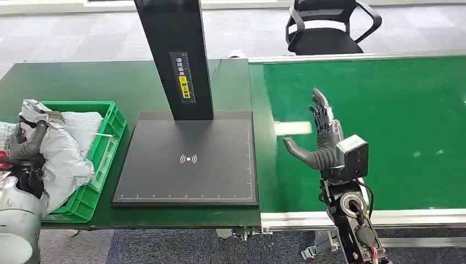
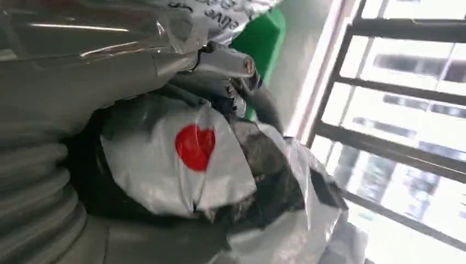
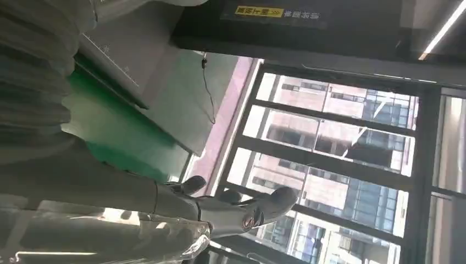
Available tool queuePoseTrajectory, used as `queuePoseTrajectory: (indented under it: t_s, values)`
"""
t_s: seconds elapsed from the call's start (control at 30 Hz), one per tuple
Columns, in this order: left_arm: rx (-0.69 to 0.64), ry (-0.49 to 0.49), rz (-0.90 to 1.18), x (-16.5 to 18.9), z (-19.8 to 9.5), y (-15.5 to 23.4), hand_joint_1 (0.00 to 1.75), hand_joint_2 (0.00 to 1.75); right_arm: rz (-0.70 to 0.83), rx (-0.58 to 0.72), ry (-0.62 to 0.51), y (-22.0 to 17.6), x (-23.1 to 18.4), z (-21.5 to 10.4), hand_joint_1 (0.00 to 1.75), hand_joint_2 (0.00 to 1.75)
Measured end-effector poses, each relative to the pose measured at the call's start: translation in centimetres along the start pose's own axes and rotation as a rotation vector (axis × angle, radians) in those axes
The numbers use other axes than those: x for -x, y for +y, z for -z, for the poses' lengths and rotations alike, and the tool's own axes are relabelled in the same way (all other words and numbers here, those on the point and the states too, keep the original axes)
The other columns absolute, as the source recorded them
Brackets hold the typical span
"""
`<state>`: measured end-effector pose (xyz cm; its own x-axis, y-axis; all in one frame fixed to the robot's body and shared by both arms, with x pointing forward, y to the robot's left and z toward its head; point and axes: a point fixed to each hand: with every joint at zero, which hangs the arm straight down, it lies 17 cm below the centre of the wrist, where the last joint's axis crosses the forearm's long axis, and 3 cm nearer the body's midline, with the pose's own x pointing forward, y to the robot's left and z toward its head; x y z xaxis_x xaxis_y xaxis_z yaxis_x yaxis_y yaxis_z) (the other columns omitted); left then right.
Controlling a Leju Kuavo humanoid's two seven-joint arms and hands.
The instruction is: Moved the parcel from conveyor to table for the left to box.
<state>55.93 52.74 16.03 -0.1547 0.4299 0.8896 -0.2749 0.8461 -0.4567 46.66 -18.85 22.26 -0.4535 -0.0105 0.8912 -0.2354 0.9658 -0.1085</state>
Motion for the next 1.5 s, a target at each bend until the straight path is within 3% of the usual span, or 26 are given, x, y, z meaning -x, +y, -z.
queuePoseTrajectory:
  t_s: [0.7,0.83,0.9,1.03,1.17,1.3,1.5]
  values:
    - [0.013,-0.039,-0.080,0.0,-0.3,-1.0,0.00,1.75,-0.005,-0.014,0.000,-0.3,0.4,0.2,0.00,1.75]
    - [-0.044,-0.064,-0.043,-0.2,-0.1,-0.1,0.00,1.75,0.002,-0.008,0.000,-0.5,0.5,0.2,0.00,1.75]
    - [-0.161,-0.120,0.075,-1.1,0.0,1.9,0.00,1.75,-0.002,-0.002,0.002,-0.7,0.6,0.1,0.00,1.75]
    - [-0.509,-0.363,0.551,-5.9,-1.7,6.0,0.00,1.75,-0.007,0.006,0.006,-0.8,0.7,0.0,0.00,1.75]
    - [-0.655,-0.510,0.722,-9.5,-4.0,6.8,0.00,1.75,-0.001,0.011,0.006,-0.6,0.7,0.0,0.00,1.75]
    - [-0.660,-0.654,0.792,-12.8,-5.5,4.9,0.00,1.75,0.001,0.015,0.002,-0.7,0.7,-0.1,0.00,1.75]
    - [-0.635,-0.765,0.797,-15.4,-6.7,2.6,0.00,1.75,-0.003,0.007,0.001,-0.5,0.8,-0.2,0.00,1.75]
